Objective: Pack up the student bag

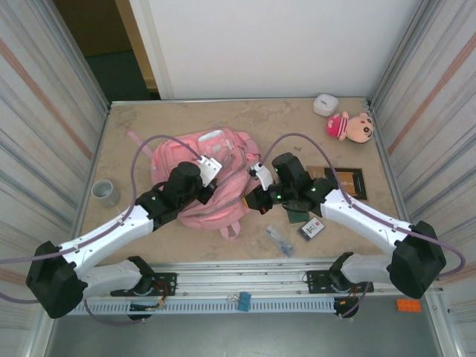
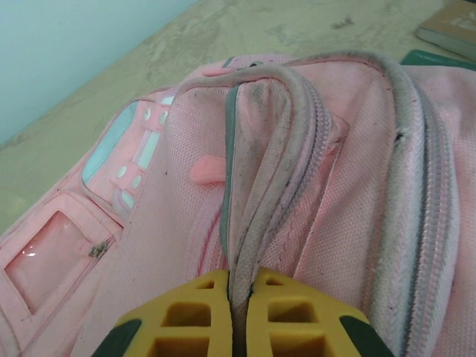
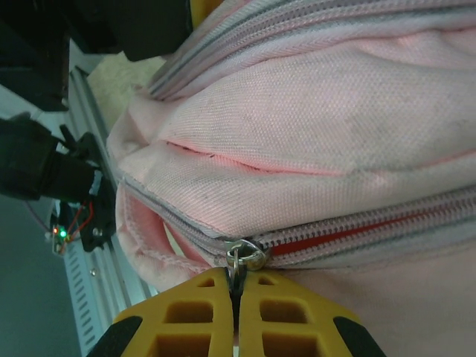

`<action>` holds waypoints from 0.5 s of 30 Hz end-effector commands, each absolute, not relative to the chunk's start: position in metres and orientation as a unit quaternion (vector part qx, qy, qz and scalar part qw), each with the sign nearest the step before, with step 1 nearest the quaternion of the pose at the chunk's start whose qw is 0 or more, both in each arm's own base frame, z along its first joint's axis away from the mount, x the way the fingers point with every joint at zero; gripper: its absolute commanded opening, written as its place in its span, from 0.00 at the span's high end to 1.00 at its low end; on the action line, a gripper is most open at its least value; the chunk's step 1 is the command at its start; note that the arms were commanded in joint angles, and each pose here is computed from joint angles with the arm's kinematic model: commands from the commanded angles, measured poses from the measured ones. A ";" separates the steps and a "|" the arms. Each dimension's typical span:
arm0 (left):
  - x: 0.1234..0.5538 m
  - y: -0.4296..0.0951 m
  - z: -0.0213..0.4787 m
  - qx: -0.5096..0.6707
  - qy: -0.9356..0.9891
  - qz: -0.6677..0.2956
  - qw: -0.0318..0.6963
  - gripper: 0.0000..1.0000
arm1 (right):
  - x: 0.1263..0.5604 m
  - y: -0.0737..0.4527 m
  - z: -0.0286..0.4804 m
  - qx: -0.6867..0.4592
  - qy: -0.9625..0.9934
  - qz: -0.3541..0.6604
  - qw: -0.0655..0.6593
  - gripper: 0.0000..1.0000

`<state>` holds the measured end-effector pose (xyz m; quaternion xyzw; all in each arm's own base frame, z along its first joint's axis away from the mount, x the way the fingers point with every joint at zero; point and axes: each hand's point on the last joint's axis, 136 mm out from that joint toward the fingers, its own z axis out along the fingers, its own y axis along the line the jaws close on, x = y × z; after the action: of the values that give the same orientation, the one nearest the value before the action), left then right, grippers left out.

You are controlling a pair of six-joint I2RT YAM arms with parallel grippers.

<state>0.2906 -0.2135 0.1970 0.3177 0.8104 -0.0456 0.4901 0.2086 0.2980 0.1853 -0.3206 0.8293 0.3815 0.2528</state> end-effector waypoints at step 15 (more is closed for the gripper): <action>0.323 -0.198 0.210 0.130 0.861 -0.010 0.491 1.00 | 0.195 0.327 0.226 -0.200 0.861 0.428 0.187 1.00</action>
<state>0.3088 -0.2130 0.2018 0.1922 0.8554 -0.0414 0.4791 0.2109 0.3054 0.2004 -0.2055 0.8768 0.3853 0.2013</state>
